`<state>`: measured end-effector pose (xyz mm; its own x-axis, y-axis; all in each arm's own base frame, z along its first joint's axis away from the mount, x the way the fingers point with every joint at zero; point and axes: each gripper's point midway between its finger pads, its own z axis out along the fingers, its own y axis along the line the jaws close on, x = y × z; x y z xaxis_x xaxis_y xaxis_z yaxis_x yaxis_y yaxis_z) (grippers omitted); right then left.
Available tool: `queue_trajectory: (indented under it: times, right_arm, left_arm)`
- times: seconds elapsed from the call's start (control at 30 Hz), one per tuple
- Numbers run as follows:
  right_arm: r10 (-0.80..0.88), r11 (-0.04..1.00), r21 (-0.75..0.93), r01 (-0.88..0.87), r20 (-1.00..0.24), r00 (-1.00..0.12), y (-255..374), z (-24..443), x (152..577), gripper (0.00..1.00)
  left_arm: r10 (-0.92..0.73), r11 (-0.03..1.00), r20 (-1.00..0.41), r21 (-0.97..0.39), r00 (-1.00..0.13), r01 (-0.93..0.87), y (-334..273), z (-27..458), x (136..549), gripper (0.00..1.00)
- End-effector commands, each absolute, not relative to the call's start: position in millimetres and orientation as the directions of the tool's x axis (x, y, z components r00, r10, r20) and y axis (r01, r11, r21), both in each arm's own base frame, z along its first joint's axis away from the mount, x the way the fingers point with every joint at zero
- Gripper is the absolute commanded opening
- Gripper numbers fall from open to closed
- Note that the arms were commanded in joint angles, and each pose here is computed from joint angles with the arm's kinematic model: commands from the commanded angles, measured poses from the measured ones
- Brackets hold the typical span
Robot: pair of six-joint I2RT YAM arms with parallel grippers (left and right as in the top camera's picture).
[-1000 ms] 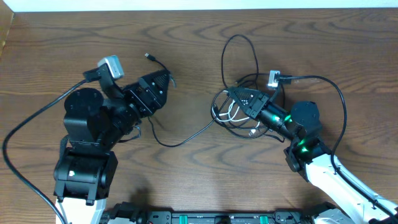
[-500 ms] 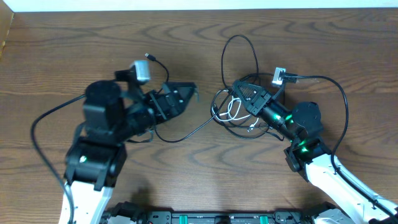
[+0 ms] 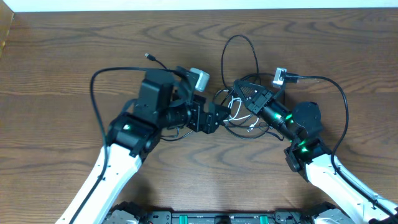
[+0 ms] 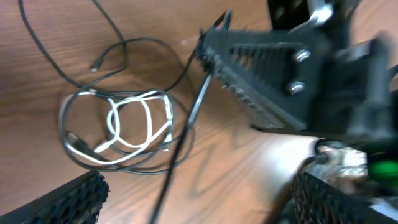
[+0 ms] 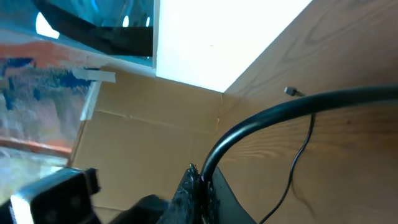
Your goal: Untangle cables
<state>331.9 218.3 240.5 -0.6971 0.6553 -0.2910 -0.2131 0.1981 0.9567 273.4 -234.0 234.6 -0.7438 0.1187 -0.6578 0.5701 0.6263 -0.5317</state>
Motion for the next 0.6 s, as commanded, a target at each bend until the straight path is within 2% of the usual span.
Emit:
queue_trajectory:
  times: [0.0, 0.13, 0.17, 0.2, 0.23, 0.3, 0.33, 0.37, 0.4, 0.57]
  right_arm:
    - [0.668, 0.137, 0.975, -0.177, -0.223, -0.710, 218.6, 247.8, 330.1, 0.01]
    - [0.664, 0.085, 0.989, -0.125, -0.149, -0.733, 221.0, 247.7, 327.8, 0.01]
    - [0.663, 0.078, 0.990, -0.118, -0.140, -0.735, 221.3, 247.7, 327.5, 0.01]
    - [0.660, 0.075, 0.990, -0.116, -0.137, -0.739, 221.9, 247.8, 326.8, 0.01]
    - [0.652, 0.075, 0.990, -0.116, -0.137, -0.746, 223.0, 247.6, 325.6, 0.01]
    - [0.647, 0.076, 0.991, -0.112, -0.135, -0.751, 223.7, 246.3, 324.7, 0.01]
    - [0.647, 0.079, 0.991, -0.106, -0.132, -0.751, 223.7, 244.8, 324.8, 0.01]
    - [0.646, 0.085, 0.992, -0.092, -0.125, -0.753, 223.7, 241.3, 324.8, 0.01]
    - [0.646, 0.089, 0.993, -0.083, -0.121, -0.754, 223.7, 239.1, 324.8, 0.01]
    - [0.643, 0.109, 0.993, -0.037, -0.099, -0.759, 223.6, 227.4, 324.3, 0.01]
  left_arm:
    - [0.206, 0.682, -0.705, -0.394, -0.678, 0.616, -232.9, 219.0, 287.7, 0.95]
    - [0.254, 0.682, -0.669, -0.388, -0.699, 0.620, -248.2, 195.5, 288.1, 0.93]
    - [0.263, 0.678, -0.662, -0.390, -0.702, 0.622, -251.3, 191.8, 287.1, 0.89]
    - [0.269, 0.676, -0.657, -0.391, -0.704, 0.624, -253.5, 188.9, 286.6, 0.80]
    - [0.275, 0.674, -0.653, -0.392, -0.706, 0.626, -256.3, 185.3, 287.3, 0.61]
    - [0.272, 0.691, -0.656, -0.376, -0.704, 0.617, -254.2, 183.2, 291.5, 0.36]
    - [0.269, 0.708, -0.659, -0.359, -0.702, 0.608, -251.3, 182.3, 294.8, 0.27]
    - [0.264, 0.738, -0.666, -0.326, -0.698, 0.590, -245.6, 181.2, 300.4, 0.11]
    - [0.261, 0.751, -0.669, -0.312, -0.696, 0.581, -242.9, 180.9, 302.9, 0.08]
    - [0.253, 0.765, -0.680, -0.295, -0.688, 0.573, -239.5, 183.9, 306.1, 0.08]
